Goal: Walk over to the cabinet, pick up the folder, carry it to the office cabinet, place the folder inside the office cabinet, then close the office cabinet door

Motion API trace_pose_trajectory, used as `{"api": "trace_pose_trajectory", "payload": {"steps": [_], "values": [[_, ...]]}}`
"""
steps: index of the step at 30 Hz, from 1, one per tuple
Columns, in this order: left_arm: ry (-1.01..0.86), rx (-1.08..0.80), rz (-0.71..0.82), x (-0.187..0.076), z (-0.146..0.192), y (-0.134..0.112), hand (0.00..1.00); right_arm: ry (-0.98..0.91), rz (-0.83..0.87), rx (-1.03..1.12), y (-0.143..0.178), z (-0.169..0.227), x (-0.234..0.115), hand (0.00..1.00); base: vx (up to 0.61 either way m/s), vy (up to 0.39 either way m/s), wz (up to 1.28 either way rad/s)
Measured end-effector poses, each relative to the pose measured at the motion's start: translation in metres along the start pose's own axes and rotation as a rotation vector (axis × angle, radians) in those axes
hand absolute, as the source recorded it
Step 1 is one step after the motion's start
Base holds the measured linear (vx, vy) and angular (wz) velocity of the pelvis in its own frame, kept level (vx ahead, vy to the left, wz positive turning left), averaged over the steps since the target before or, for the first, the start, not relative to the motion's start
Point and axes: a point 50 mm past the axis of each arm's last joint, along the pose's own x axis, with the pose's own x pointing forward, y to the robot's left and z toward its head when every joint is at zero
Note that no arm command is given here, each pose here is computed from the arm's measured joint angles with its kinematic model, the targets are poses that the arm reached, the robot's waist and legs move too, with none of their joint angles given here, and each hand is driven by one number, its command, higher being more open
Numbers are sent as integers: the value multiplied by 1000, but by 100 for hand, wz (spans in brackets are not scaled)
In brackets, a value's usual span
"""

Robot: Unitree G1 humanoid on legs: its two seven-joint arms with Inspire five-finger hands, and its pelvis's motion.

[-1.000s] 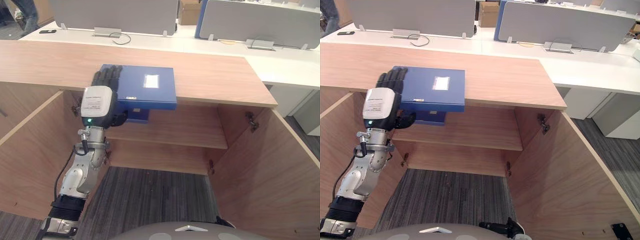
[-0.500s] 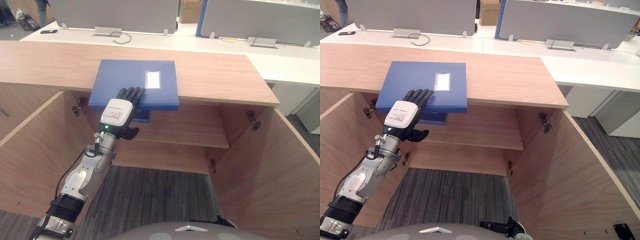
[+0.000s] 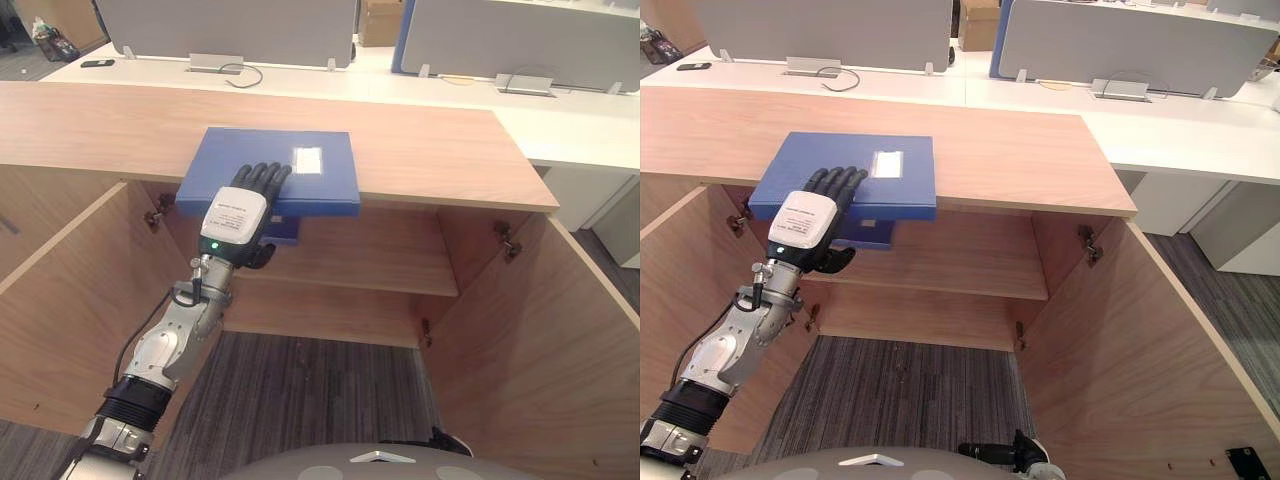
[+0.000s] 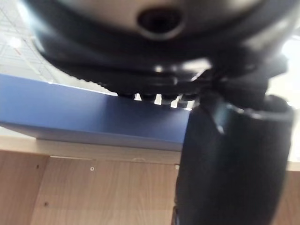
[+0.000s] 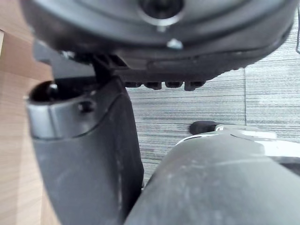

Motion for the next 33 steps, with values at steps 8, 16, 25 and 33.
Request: {"api": "trace_pose_trajectory", "payload": {"steps": [8,16,25,33], "values": [[21,31,105,11,-6,13,0,0,-1,-1,0,0,0,100,0,0,0],[24,79,175,16,-10,24,0,-1,-1,-1,0,1,0,100,0,0,0],[37,83,179,16,-13,24,0,-1,-1,-1,0,1,0,100,0,0,0],[179,-390,451,9,23,65,0,0,-9,6,0,0,0,100,0,0,2]]}}
